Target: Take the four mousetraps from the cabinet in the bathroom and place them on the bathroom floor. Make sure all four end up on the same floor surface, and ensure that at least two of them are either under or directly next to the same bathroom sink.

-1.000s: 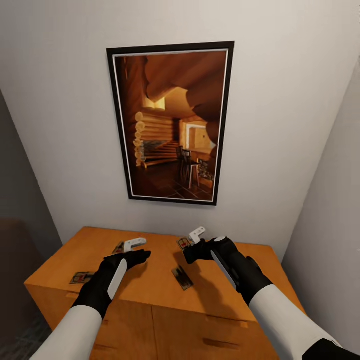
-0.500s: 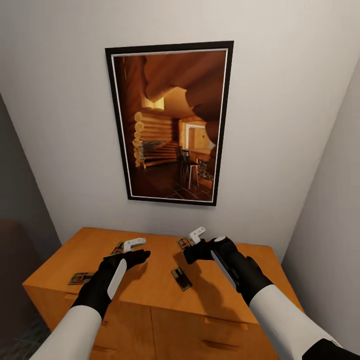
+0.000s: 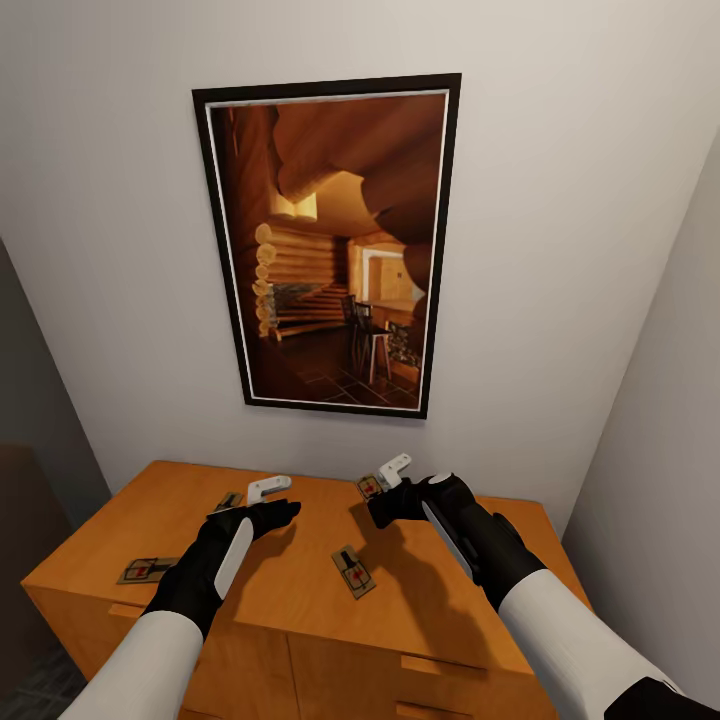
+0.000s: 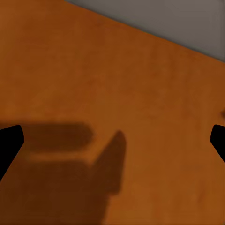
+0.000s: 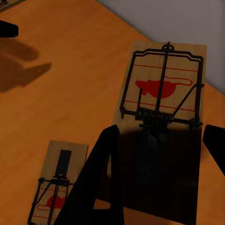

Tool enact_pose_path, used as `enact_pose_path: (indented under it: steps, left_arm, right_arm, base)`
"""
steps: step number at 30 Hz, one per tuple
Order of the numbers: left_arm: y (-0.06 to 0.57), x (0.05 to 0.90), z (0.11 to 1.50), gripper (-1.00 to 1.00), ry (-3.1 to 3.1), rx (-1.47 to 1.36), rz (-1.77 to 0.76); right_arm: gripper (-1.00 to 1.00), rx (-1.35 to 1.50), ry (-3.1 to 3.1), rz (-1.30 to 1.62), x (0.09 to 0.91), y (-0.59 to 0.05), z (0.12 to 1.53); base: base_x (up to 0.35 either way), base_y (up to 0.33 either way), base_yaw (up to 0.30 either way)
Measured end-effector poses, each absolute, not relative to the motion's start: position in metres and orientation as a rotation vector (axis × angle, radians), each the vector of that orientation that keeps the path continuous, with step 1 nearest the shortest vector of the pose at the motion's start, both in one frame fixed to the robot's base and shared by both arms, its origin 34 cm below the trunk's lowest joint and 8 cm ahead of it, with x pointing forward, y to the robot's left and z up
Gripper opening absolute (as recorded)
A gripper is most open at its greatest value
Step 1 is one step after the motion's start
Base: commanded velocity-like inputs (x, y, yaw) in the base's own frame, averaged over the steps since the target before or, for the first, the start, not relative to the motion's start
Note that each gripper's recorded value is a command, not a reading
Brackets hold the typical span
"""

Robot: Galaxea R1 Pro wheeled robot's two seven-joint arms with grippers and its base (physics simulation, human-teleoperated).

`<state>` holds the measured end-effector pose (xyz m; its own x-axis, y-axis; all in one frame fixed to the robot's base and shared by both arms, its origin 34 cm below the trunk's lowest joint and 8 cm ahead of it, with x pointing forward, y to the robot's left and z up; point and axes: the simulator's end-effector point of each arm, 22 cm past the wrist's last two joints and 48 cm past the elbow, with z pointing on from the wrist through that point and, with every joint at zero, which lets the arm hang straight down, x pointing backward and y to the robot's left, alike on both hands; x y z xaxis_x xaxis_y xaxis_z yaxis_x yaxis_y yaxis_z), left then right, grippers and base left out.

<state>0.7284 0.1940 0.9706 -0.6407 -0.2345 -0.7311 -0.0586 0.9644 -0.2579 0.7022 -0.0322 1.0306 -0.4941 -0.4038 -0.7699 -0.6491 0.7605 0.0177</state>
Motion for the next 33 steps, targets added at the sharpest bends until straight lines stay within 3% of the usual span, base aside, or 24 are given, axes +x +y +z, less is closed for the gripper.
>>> enact_pose_path:
  steps: [33]
  left_arm:
    - [0.175, 0.721, 0.963, 1.0, 2.27, -0.194, -0.292]
  right_arm:
    - [-1.0, -0.783, 2.148, 0.377, 0.704, -0.029, 1.026]
  base:
    - [0.0, -0.001, 0.0]
